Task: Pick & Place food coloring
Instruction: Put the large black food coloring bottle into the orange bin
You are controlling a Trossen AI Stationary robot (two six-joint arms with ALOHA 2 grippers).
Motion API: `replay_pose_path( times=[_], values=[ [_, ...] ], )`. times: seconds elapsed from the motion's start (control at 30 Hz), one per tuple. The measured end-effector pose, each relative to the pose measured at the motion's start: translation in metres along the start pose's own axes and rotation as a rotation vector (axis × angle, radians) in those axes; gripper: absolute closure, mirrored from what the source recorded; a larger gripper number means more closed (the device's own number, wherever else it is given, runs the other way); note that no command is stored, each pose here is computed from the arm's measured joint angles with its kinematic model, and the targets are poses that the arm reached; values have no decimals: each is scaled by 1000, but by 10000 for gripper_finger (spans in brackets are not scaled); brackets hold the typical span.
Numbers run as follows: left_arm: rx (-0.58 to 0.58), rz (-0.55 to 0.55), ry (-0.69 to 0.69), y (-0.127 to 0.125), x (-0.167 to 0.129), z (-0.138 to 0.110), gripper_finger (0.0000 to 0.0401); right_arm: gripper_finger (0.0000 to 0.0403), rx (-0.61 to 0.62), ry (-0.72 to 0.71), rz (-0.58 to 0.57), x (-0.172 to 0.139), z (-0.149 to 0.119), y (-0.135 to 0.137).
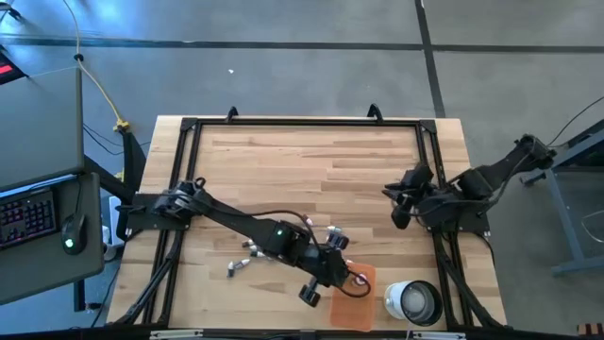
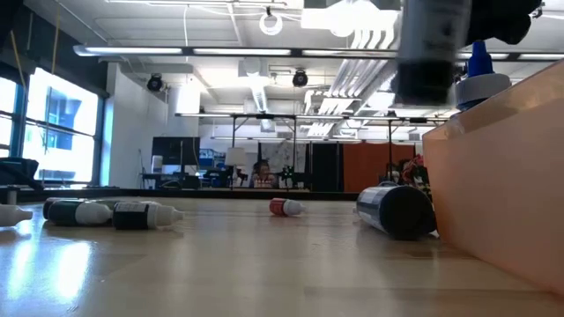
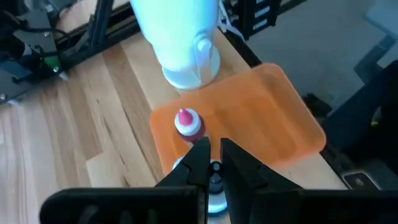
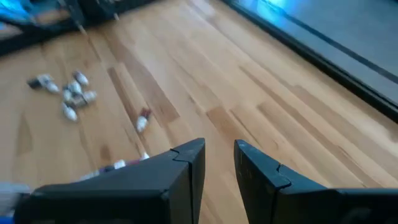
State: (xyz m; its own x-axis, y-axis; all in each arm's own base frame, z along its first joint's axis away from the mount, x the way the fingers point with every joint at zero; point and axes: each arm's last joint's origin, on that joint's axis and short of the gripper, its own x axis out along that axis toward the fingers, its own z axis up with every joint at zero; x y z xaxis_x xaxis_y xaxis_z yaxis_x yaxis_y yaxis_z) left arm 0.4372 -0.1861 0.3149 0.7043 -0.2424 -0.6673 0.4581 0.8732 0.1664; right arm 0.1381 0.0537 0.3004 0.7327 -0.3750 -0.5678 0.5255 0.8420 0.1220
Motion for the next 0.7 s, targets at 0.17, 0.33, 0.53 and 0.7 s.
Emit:
replay_pose_path(
  times=[0.17, 0.33, 0.53, 0.7],
  values=[
    [-11, 7, -22, 0, 0, 3, 390, 325, 33, -63, 33, -4, -3, -11],
    [-20, 5, -28, -2, -4, 7, 397, 325, 24, -96, 44, -7, -4, -16],
    [12, 8, -99, -3, -19, 23, 399, 325, 23, -120, 24, -7, -3, -17],
    [-15, -44, -150, -5, -18, 26, 400, 325, 3, -124, 19, -7, -3, -17]
  ],
)
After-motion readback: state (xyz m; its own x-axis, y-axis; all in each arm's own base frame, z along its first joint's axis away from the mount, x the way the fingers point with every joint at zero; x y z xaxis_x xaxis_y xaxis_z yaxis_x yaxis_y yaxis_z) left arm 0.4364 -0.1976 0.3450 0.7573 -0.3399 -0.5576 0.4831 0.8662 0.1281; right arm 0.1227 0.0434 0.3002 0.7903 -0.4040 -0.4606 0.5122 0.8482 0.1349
